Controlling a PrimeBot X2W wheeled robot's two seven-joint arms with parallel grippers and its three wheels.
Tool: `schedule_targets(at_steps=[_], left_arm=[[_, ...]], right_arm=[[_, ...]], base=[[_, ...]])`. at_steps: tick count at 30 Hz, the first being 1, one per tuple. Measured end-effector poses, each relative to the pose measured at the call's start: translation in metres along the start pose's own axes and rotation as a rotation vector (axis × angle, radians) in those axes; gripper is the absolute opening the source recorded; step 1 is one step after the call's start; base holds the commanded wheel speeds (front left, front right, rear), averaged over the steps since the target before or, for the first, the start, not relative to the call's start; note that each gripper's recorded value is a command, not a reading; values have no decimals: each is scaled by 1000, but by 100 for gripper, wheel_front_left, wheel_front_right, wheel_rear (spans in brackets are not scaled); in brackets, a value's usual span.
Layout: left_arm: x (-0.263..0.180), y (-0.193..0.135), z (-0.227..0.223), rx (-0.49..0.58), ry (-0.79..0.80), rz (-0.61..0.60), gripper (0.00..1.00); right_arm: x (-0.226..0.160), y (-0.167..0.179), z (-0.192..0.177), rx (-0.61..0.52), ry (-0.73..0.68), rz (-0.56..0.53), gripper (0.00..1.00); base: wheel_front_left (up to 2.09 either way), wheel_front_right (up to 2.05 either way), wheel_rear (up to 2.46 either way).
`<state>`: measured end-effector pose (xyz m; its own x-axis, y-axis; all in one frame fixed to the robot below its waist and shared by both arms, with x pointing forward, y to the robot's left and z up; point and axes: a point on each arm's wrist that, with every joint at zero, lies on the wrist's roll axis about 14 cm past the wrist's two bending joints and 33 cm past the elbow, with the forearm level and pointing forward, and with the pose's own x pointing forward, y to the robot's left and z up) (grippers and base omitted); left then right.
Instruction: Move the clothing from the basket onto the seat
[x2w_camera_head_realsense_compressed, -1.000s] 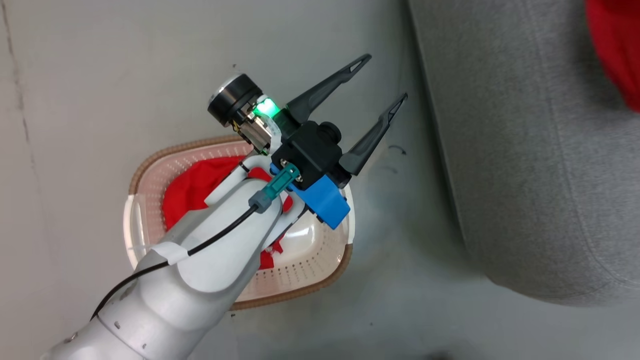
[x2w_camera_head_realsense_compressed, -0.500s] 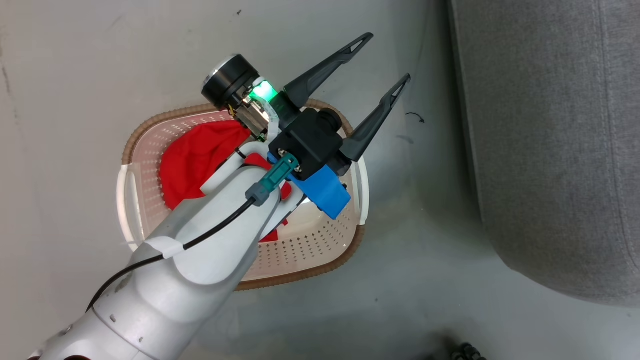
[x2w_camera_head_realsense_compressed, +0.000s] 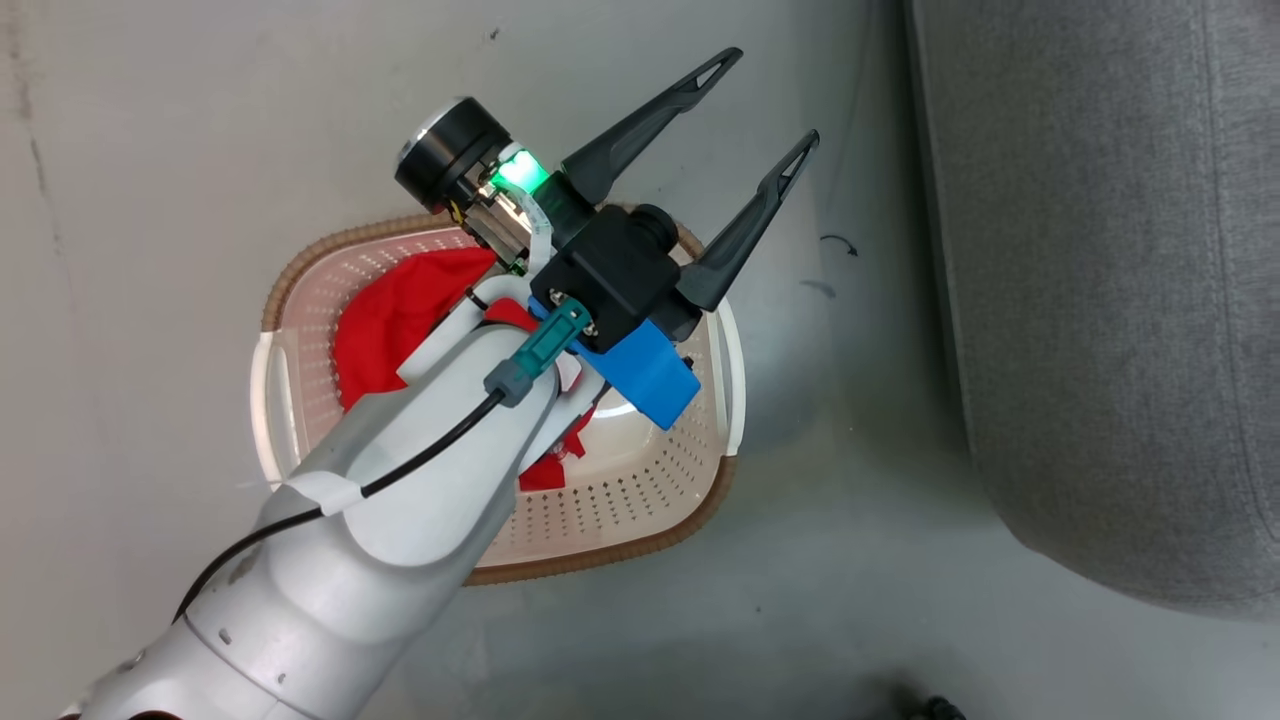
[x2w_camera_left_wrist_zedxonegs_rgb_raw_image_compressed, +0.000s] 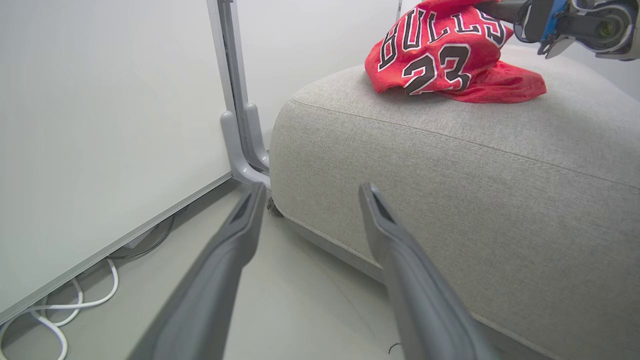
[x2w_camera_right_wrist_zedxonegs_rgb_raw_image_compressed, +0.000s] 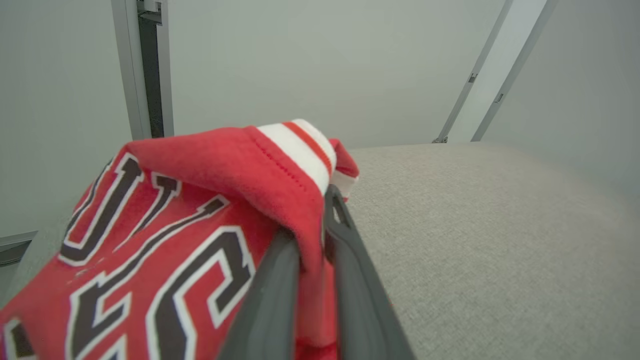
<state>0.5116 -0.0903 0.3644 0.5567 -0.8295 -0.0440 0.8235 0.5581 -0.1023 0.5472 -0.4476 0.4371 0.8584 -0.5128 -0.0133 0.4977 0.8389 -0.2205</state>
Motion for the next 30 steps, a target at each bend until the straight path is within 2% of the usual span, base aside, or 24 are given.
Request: schedule_targets(at_steps=[7, 15, 22, 30], left_arm=[[-5, -12, 28, 7, -33, 9, 100], [-25, -15, 69, 24, -73, 78, 100], [-60, -9, 91, 27, -86, 196, 100], [-117, 14, 114, 31, -116, 398, 100]], right_arm=[[-27, -13, 14, -18, -16, 19, 100], [-73, -18, 31, 23, -44, 71, 100], [-103, 17, 64, 89, -119, 198, 100], [-138, 78, 98, 178, -193, 374, 100]], base=[[0, 0, 0], [0, 0, 0], [0, 0, 0], [0, 0, 0]])
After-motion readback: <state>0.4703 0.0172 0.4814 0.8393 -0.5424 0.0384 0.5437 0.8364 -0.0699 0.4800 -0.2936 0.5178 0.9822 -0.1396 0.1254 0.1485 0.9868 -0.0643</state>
